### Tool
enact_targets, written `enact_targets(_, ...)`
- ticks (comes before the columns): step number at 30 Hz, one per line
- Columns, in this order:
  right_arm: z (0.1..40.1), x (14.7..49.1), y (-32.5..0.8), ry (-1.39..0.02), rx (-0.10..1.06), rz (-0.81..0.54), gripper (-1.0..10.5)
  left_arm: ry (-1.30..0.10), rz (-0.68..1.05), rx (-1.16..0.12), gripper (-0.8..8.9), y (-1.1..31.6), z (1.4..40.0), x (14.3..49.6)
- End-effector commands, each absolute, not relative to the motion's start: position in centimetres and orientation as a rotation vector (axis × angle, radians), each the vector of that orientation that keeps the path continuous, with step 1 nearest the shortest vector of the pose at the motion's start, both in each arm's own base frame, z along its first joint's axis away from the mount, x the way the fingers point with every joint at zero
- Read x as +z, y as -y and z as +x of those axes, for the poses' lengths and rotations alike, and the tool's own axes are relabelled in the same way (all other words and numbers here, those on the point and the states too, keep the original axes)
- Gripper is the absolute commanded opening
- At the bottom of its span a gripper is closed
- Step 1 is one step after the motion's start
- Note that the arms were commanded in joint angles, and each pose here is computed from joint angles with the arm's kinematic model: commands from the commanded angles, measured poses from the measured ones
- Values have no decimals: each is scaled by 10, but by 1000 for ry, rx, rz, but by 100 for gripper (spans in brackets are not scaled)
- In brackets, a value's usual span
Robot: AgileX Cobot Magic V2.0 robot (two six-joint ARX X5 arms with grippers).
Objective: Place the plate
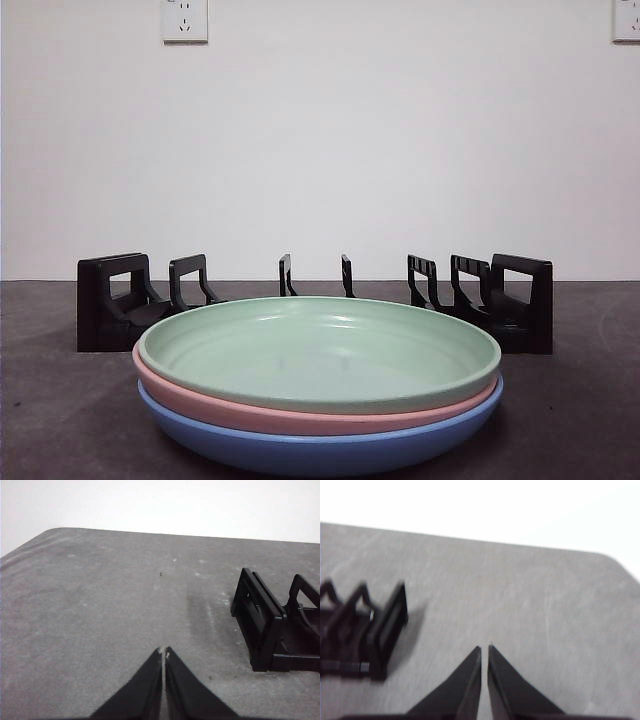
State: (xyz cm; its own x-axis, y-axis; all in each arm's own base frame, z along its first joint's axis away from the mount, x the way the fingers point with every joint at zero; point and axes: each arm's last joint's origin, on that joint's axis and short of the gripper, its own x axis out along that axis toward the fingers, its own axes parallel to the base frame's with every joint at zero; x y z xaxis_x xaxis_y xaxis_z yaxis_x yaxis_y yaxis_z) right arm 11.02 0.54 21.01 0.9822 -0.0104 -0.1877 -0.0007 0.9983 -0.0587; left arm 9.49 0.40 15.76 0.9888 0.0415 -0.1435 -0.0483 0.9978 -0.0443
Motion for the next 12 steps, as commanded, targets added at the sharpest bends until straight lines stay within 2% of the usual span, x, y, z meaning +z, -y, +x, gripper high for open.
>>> enact_targets(1, 103, 196, -3, -144, 7, -30, 21, -148, -52, 44, 8, -4, 96, 152)
enact_targets(8, 95, 167, 0, -64, 3, -25, 21, -148, -52, 44, 8, -4, 96, 152)
enact_targets(12, 96, 155, 0, -122, 1, 9, 21, -147, -52, 45, 8, -4, 96, 153)
